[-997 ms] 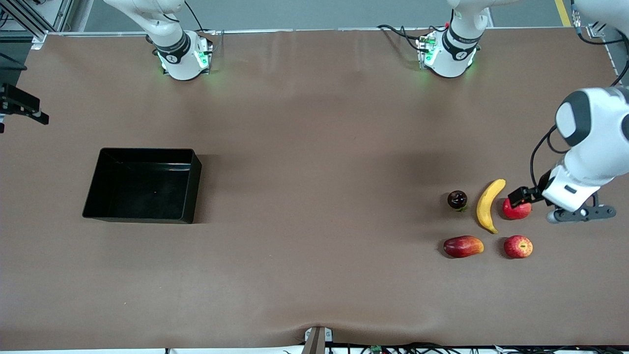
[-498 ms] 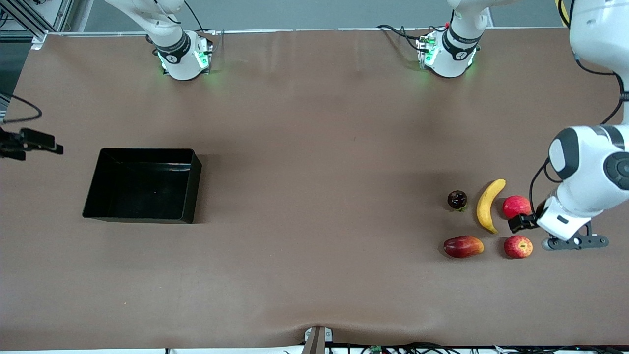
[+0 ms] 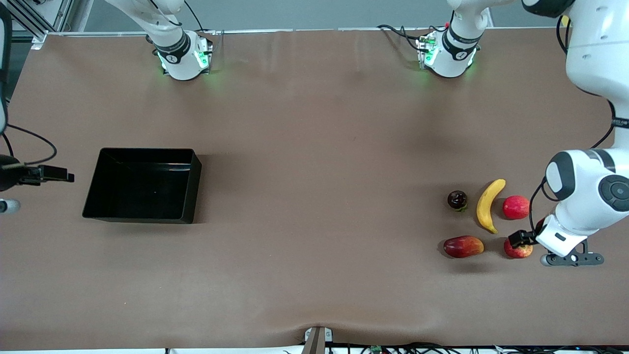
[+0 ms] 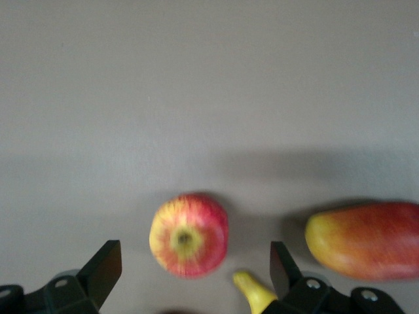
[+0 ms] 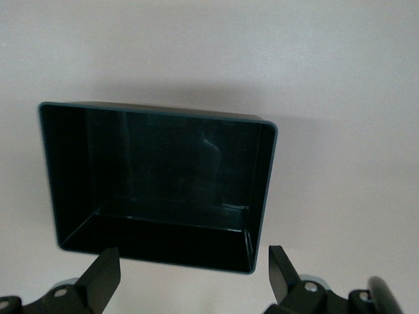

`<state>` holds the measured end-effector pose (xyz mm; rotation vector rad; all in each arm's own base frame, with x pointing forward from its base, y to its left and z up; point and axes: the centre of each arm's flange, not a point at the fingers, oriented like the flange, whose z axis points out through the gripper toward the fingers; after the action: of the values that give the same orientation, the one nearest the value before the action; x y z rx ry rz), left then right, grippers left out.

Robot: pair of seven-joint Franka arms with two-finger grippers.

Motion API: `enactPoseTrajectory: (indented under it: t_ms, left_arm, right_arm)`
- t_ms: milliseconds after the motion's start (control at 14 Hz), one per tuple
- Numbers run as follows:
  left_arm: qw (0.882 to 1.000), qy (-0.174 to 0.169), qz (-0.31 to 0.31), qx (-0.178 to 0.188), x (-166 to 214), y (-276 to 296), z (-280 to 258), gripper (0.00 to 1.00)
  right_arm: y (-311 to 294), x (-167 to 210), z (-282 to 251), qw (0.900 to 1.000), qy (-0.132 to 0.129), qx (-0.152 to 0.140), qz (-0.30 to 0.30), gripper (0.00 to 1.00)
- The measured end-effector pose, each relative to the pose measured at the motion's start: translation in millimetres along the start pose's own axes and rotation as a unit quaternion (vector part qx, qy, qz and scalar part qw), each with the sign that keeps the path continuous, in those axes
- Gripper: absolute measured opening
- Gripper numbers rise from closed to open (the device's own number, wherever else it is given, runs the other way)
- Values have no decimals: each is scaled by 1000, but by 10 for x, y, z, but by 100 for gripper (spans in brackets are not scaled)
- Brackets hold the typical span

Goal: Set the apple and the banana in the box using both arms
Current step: 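Grasp the red apple with the left gripper while the right gripper reaches the box, then drag the box with the right gripper while the left gripper carries the apple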

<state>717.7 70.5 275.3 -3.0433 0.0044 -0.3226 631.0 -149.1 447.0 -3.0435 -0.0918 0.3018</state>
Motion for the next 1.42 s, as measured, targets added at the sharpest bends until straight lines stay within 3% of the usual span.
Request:
enactPoseTrajectory:
  t_ms: [214,427,712,925,1068,1139,1281,1424]
  left_arm:
    - [1000,-1,-3,2,-56,-81,287,100]
    - [1000,-5,-2,0,-75,-66,386,100]
    - [1000,-15,-2,-1,-128,-62,534,100]
    - [1000,-19,-5,-1,-164,-133,630,100]
    - [1000,-18,-3,-1,-167,-172,630,81]
    - [1000,-17,-2,-1,-159,-180,622,71]
    - [1000,-14,0,-1,-141,-175,604,70]
    - [1000,-6,0,1,-87,-195,531,70]
  right_arm:
    - [259,149,533,1000,-4,1,15,100]
    - [391,200,1046,1000,8,-3,21,100]
    - [568,203,1593,999,31,-13,-22,100]
    - [759,176,1767,999,30,-12,-37,100]
    - [784,157,1774,999,27,-10,-36,100]
    - [800,136,1798,999,23,-8,-34,91]
    - [808,79,1906,999,12,-2,-32,67]
    - [797,42,1989,999,4,2,-31,48]
